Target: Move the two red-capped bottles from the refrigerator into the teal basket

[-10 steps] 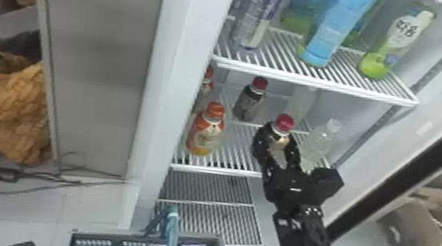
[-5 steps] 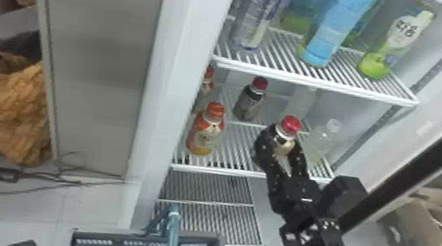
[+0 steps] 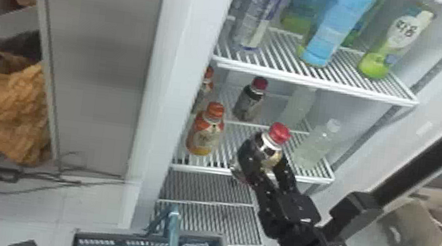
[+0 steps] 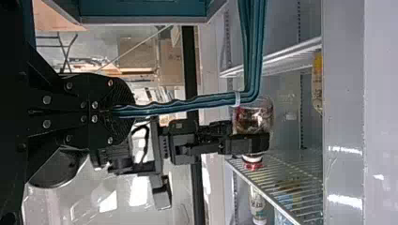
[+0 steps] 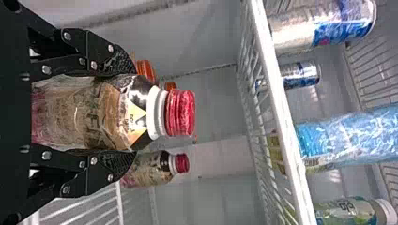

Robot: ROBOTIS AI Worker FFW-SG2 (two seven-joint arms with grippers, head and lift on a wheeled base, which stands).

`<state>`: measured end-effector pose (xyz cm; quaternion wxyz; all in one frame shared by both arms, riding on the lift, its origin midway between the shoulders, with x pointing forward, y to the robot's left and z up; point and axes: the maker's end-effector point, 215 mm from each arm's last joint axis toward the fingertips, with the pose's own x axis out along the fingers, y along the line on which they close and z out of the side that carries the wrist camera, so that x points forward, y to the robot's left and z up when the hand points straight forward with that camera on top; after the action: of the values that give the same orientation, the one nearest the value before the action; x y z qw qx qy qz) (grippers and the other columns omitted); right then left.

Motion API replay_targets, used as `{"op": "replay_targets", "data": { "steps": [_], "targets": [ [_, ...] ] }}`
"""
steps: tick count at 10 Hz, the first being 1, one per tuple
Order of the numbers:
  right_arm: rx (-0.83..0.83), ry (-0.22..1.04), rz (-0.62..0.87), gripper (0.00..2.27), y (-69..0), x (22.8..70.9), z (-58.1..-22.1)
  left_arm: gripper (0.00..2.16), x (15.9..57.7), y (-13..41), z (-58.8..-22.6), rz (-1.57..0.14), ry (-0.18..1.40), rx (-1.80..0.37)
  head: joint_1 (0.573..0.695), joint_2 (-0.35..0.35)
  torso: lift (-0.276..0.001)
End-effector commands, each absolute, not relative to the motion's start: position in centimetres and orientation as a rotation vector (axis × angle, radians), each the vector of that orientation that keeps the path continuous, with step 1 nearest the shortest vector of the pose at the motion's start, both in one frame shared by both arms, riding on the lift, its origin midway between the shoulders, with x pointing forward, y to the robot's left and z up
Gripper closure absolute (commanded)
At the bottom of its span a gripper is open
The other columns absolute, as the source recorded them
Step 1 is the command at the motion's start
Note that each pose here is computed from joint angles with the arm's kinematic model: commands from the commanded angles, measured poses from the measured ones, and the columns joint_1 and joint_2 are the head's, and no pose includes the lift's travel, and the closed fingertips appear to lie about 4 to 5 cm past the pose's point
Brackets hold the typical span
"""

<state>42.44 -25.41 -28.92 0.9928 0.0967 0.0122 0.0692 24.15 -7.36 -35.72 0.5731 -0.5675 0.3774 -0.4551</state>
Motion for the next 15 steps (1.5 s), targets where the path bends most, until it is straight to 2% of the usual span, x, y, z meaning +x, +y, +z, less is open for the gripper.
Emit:
{"op": "replay_targets", "data": {
  "steps": [1,4,9,15],
  "targets": [
    [0.215,0.063,0.156,0.72,-24.4,40.9,-29.1,1.15,24.2,-7.4,-35.7,-1.066,0.885,-1.329,0.695,-0.35,-0.228],
    [0.247,0.149,0.177,0.72,-23.0,38.3,-30.6,1.15,24.3,-7.2,-35.8,-1.063,0.883,-1.327,0.695,-0.35,-0.228],
    [0.27,0.254,0.238,0.72,-21.3,37.0,-34.0,1.15,25.3,-6.8,-36.4,-1.033,0.863,-1.318,0.695,-0.35,-0.228],
    [0.292,0.392,0.369,0.72,-16.4,33.1,-35.1,1.15,26.3,-6.4,-36.9,-1.009,0.845,-1.318,0.695,-0.35,-0.228]
  ]
}}
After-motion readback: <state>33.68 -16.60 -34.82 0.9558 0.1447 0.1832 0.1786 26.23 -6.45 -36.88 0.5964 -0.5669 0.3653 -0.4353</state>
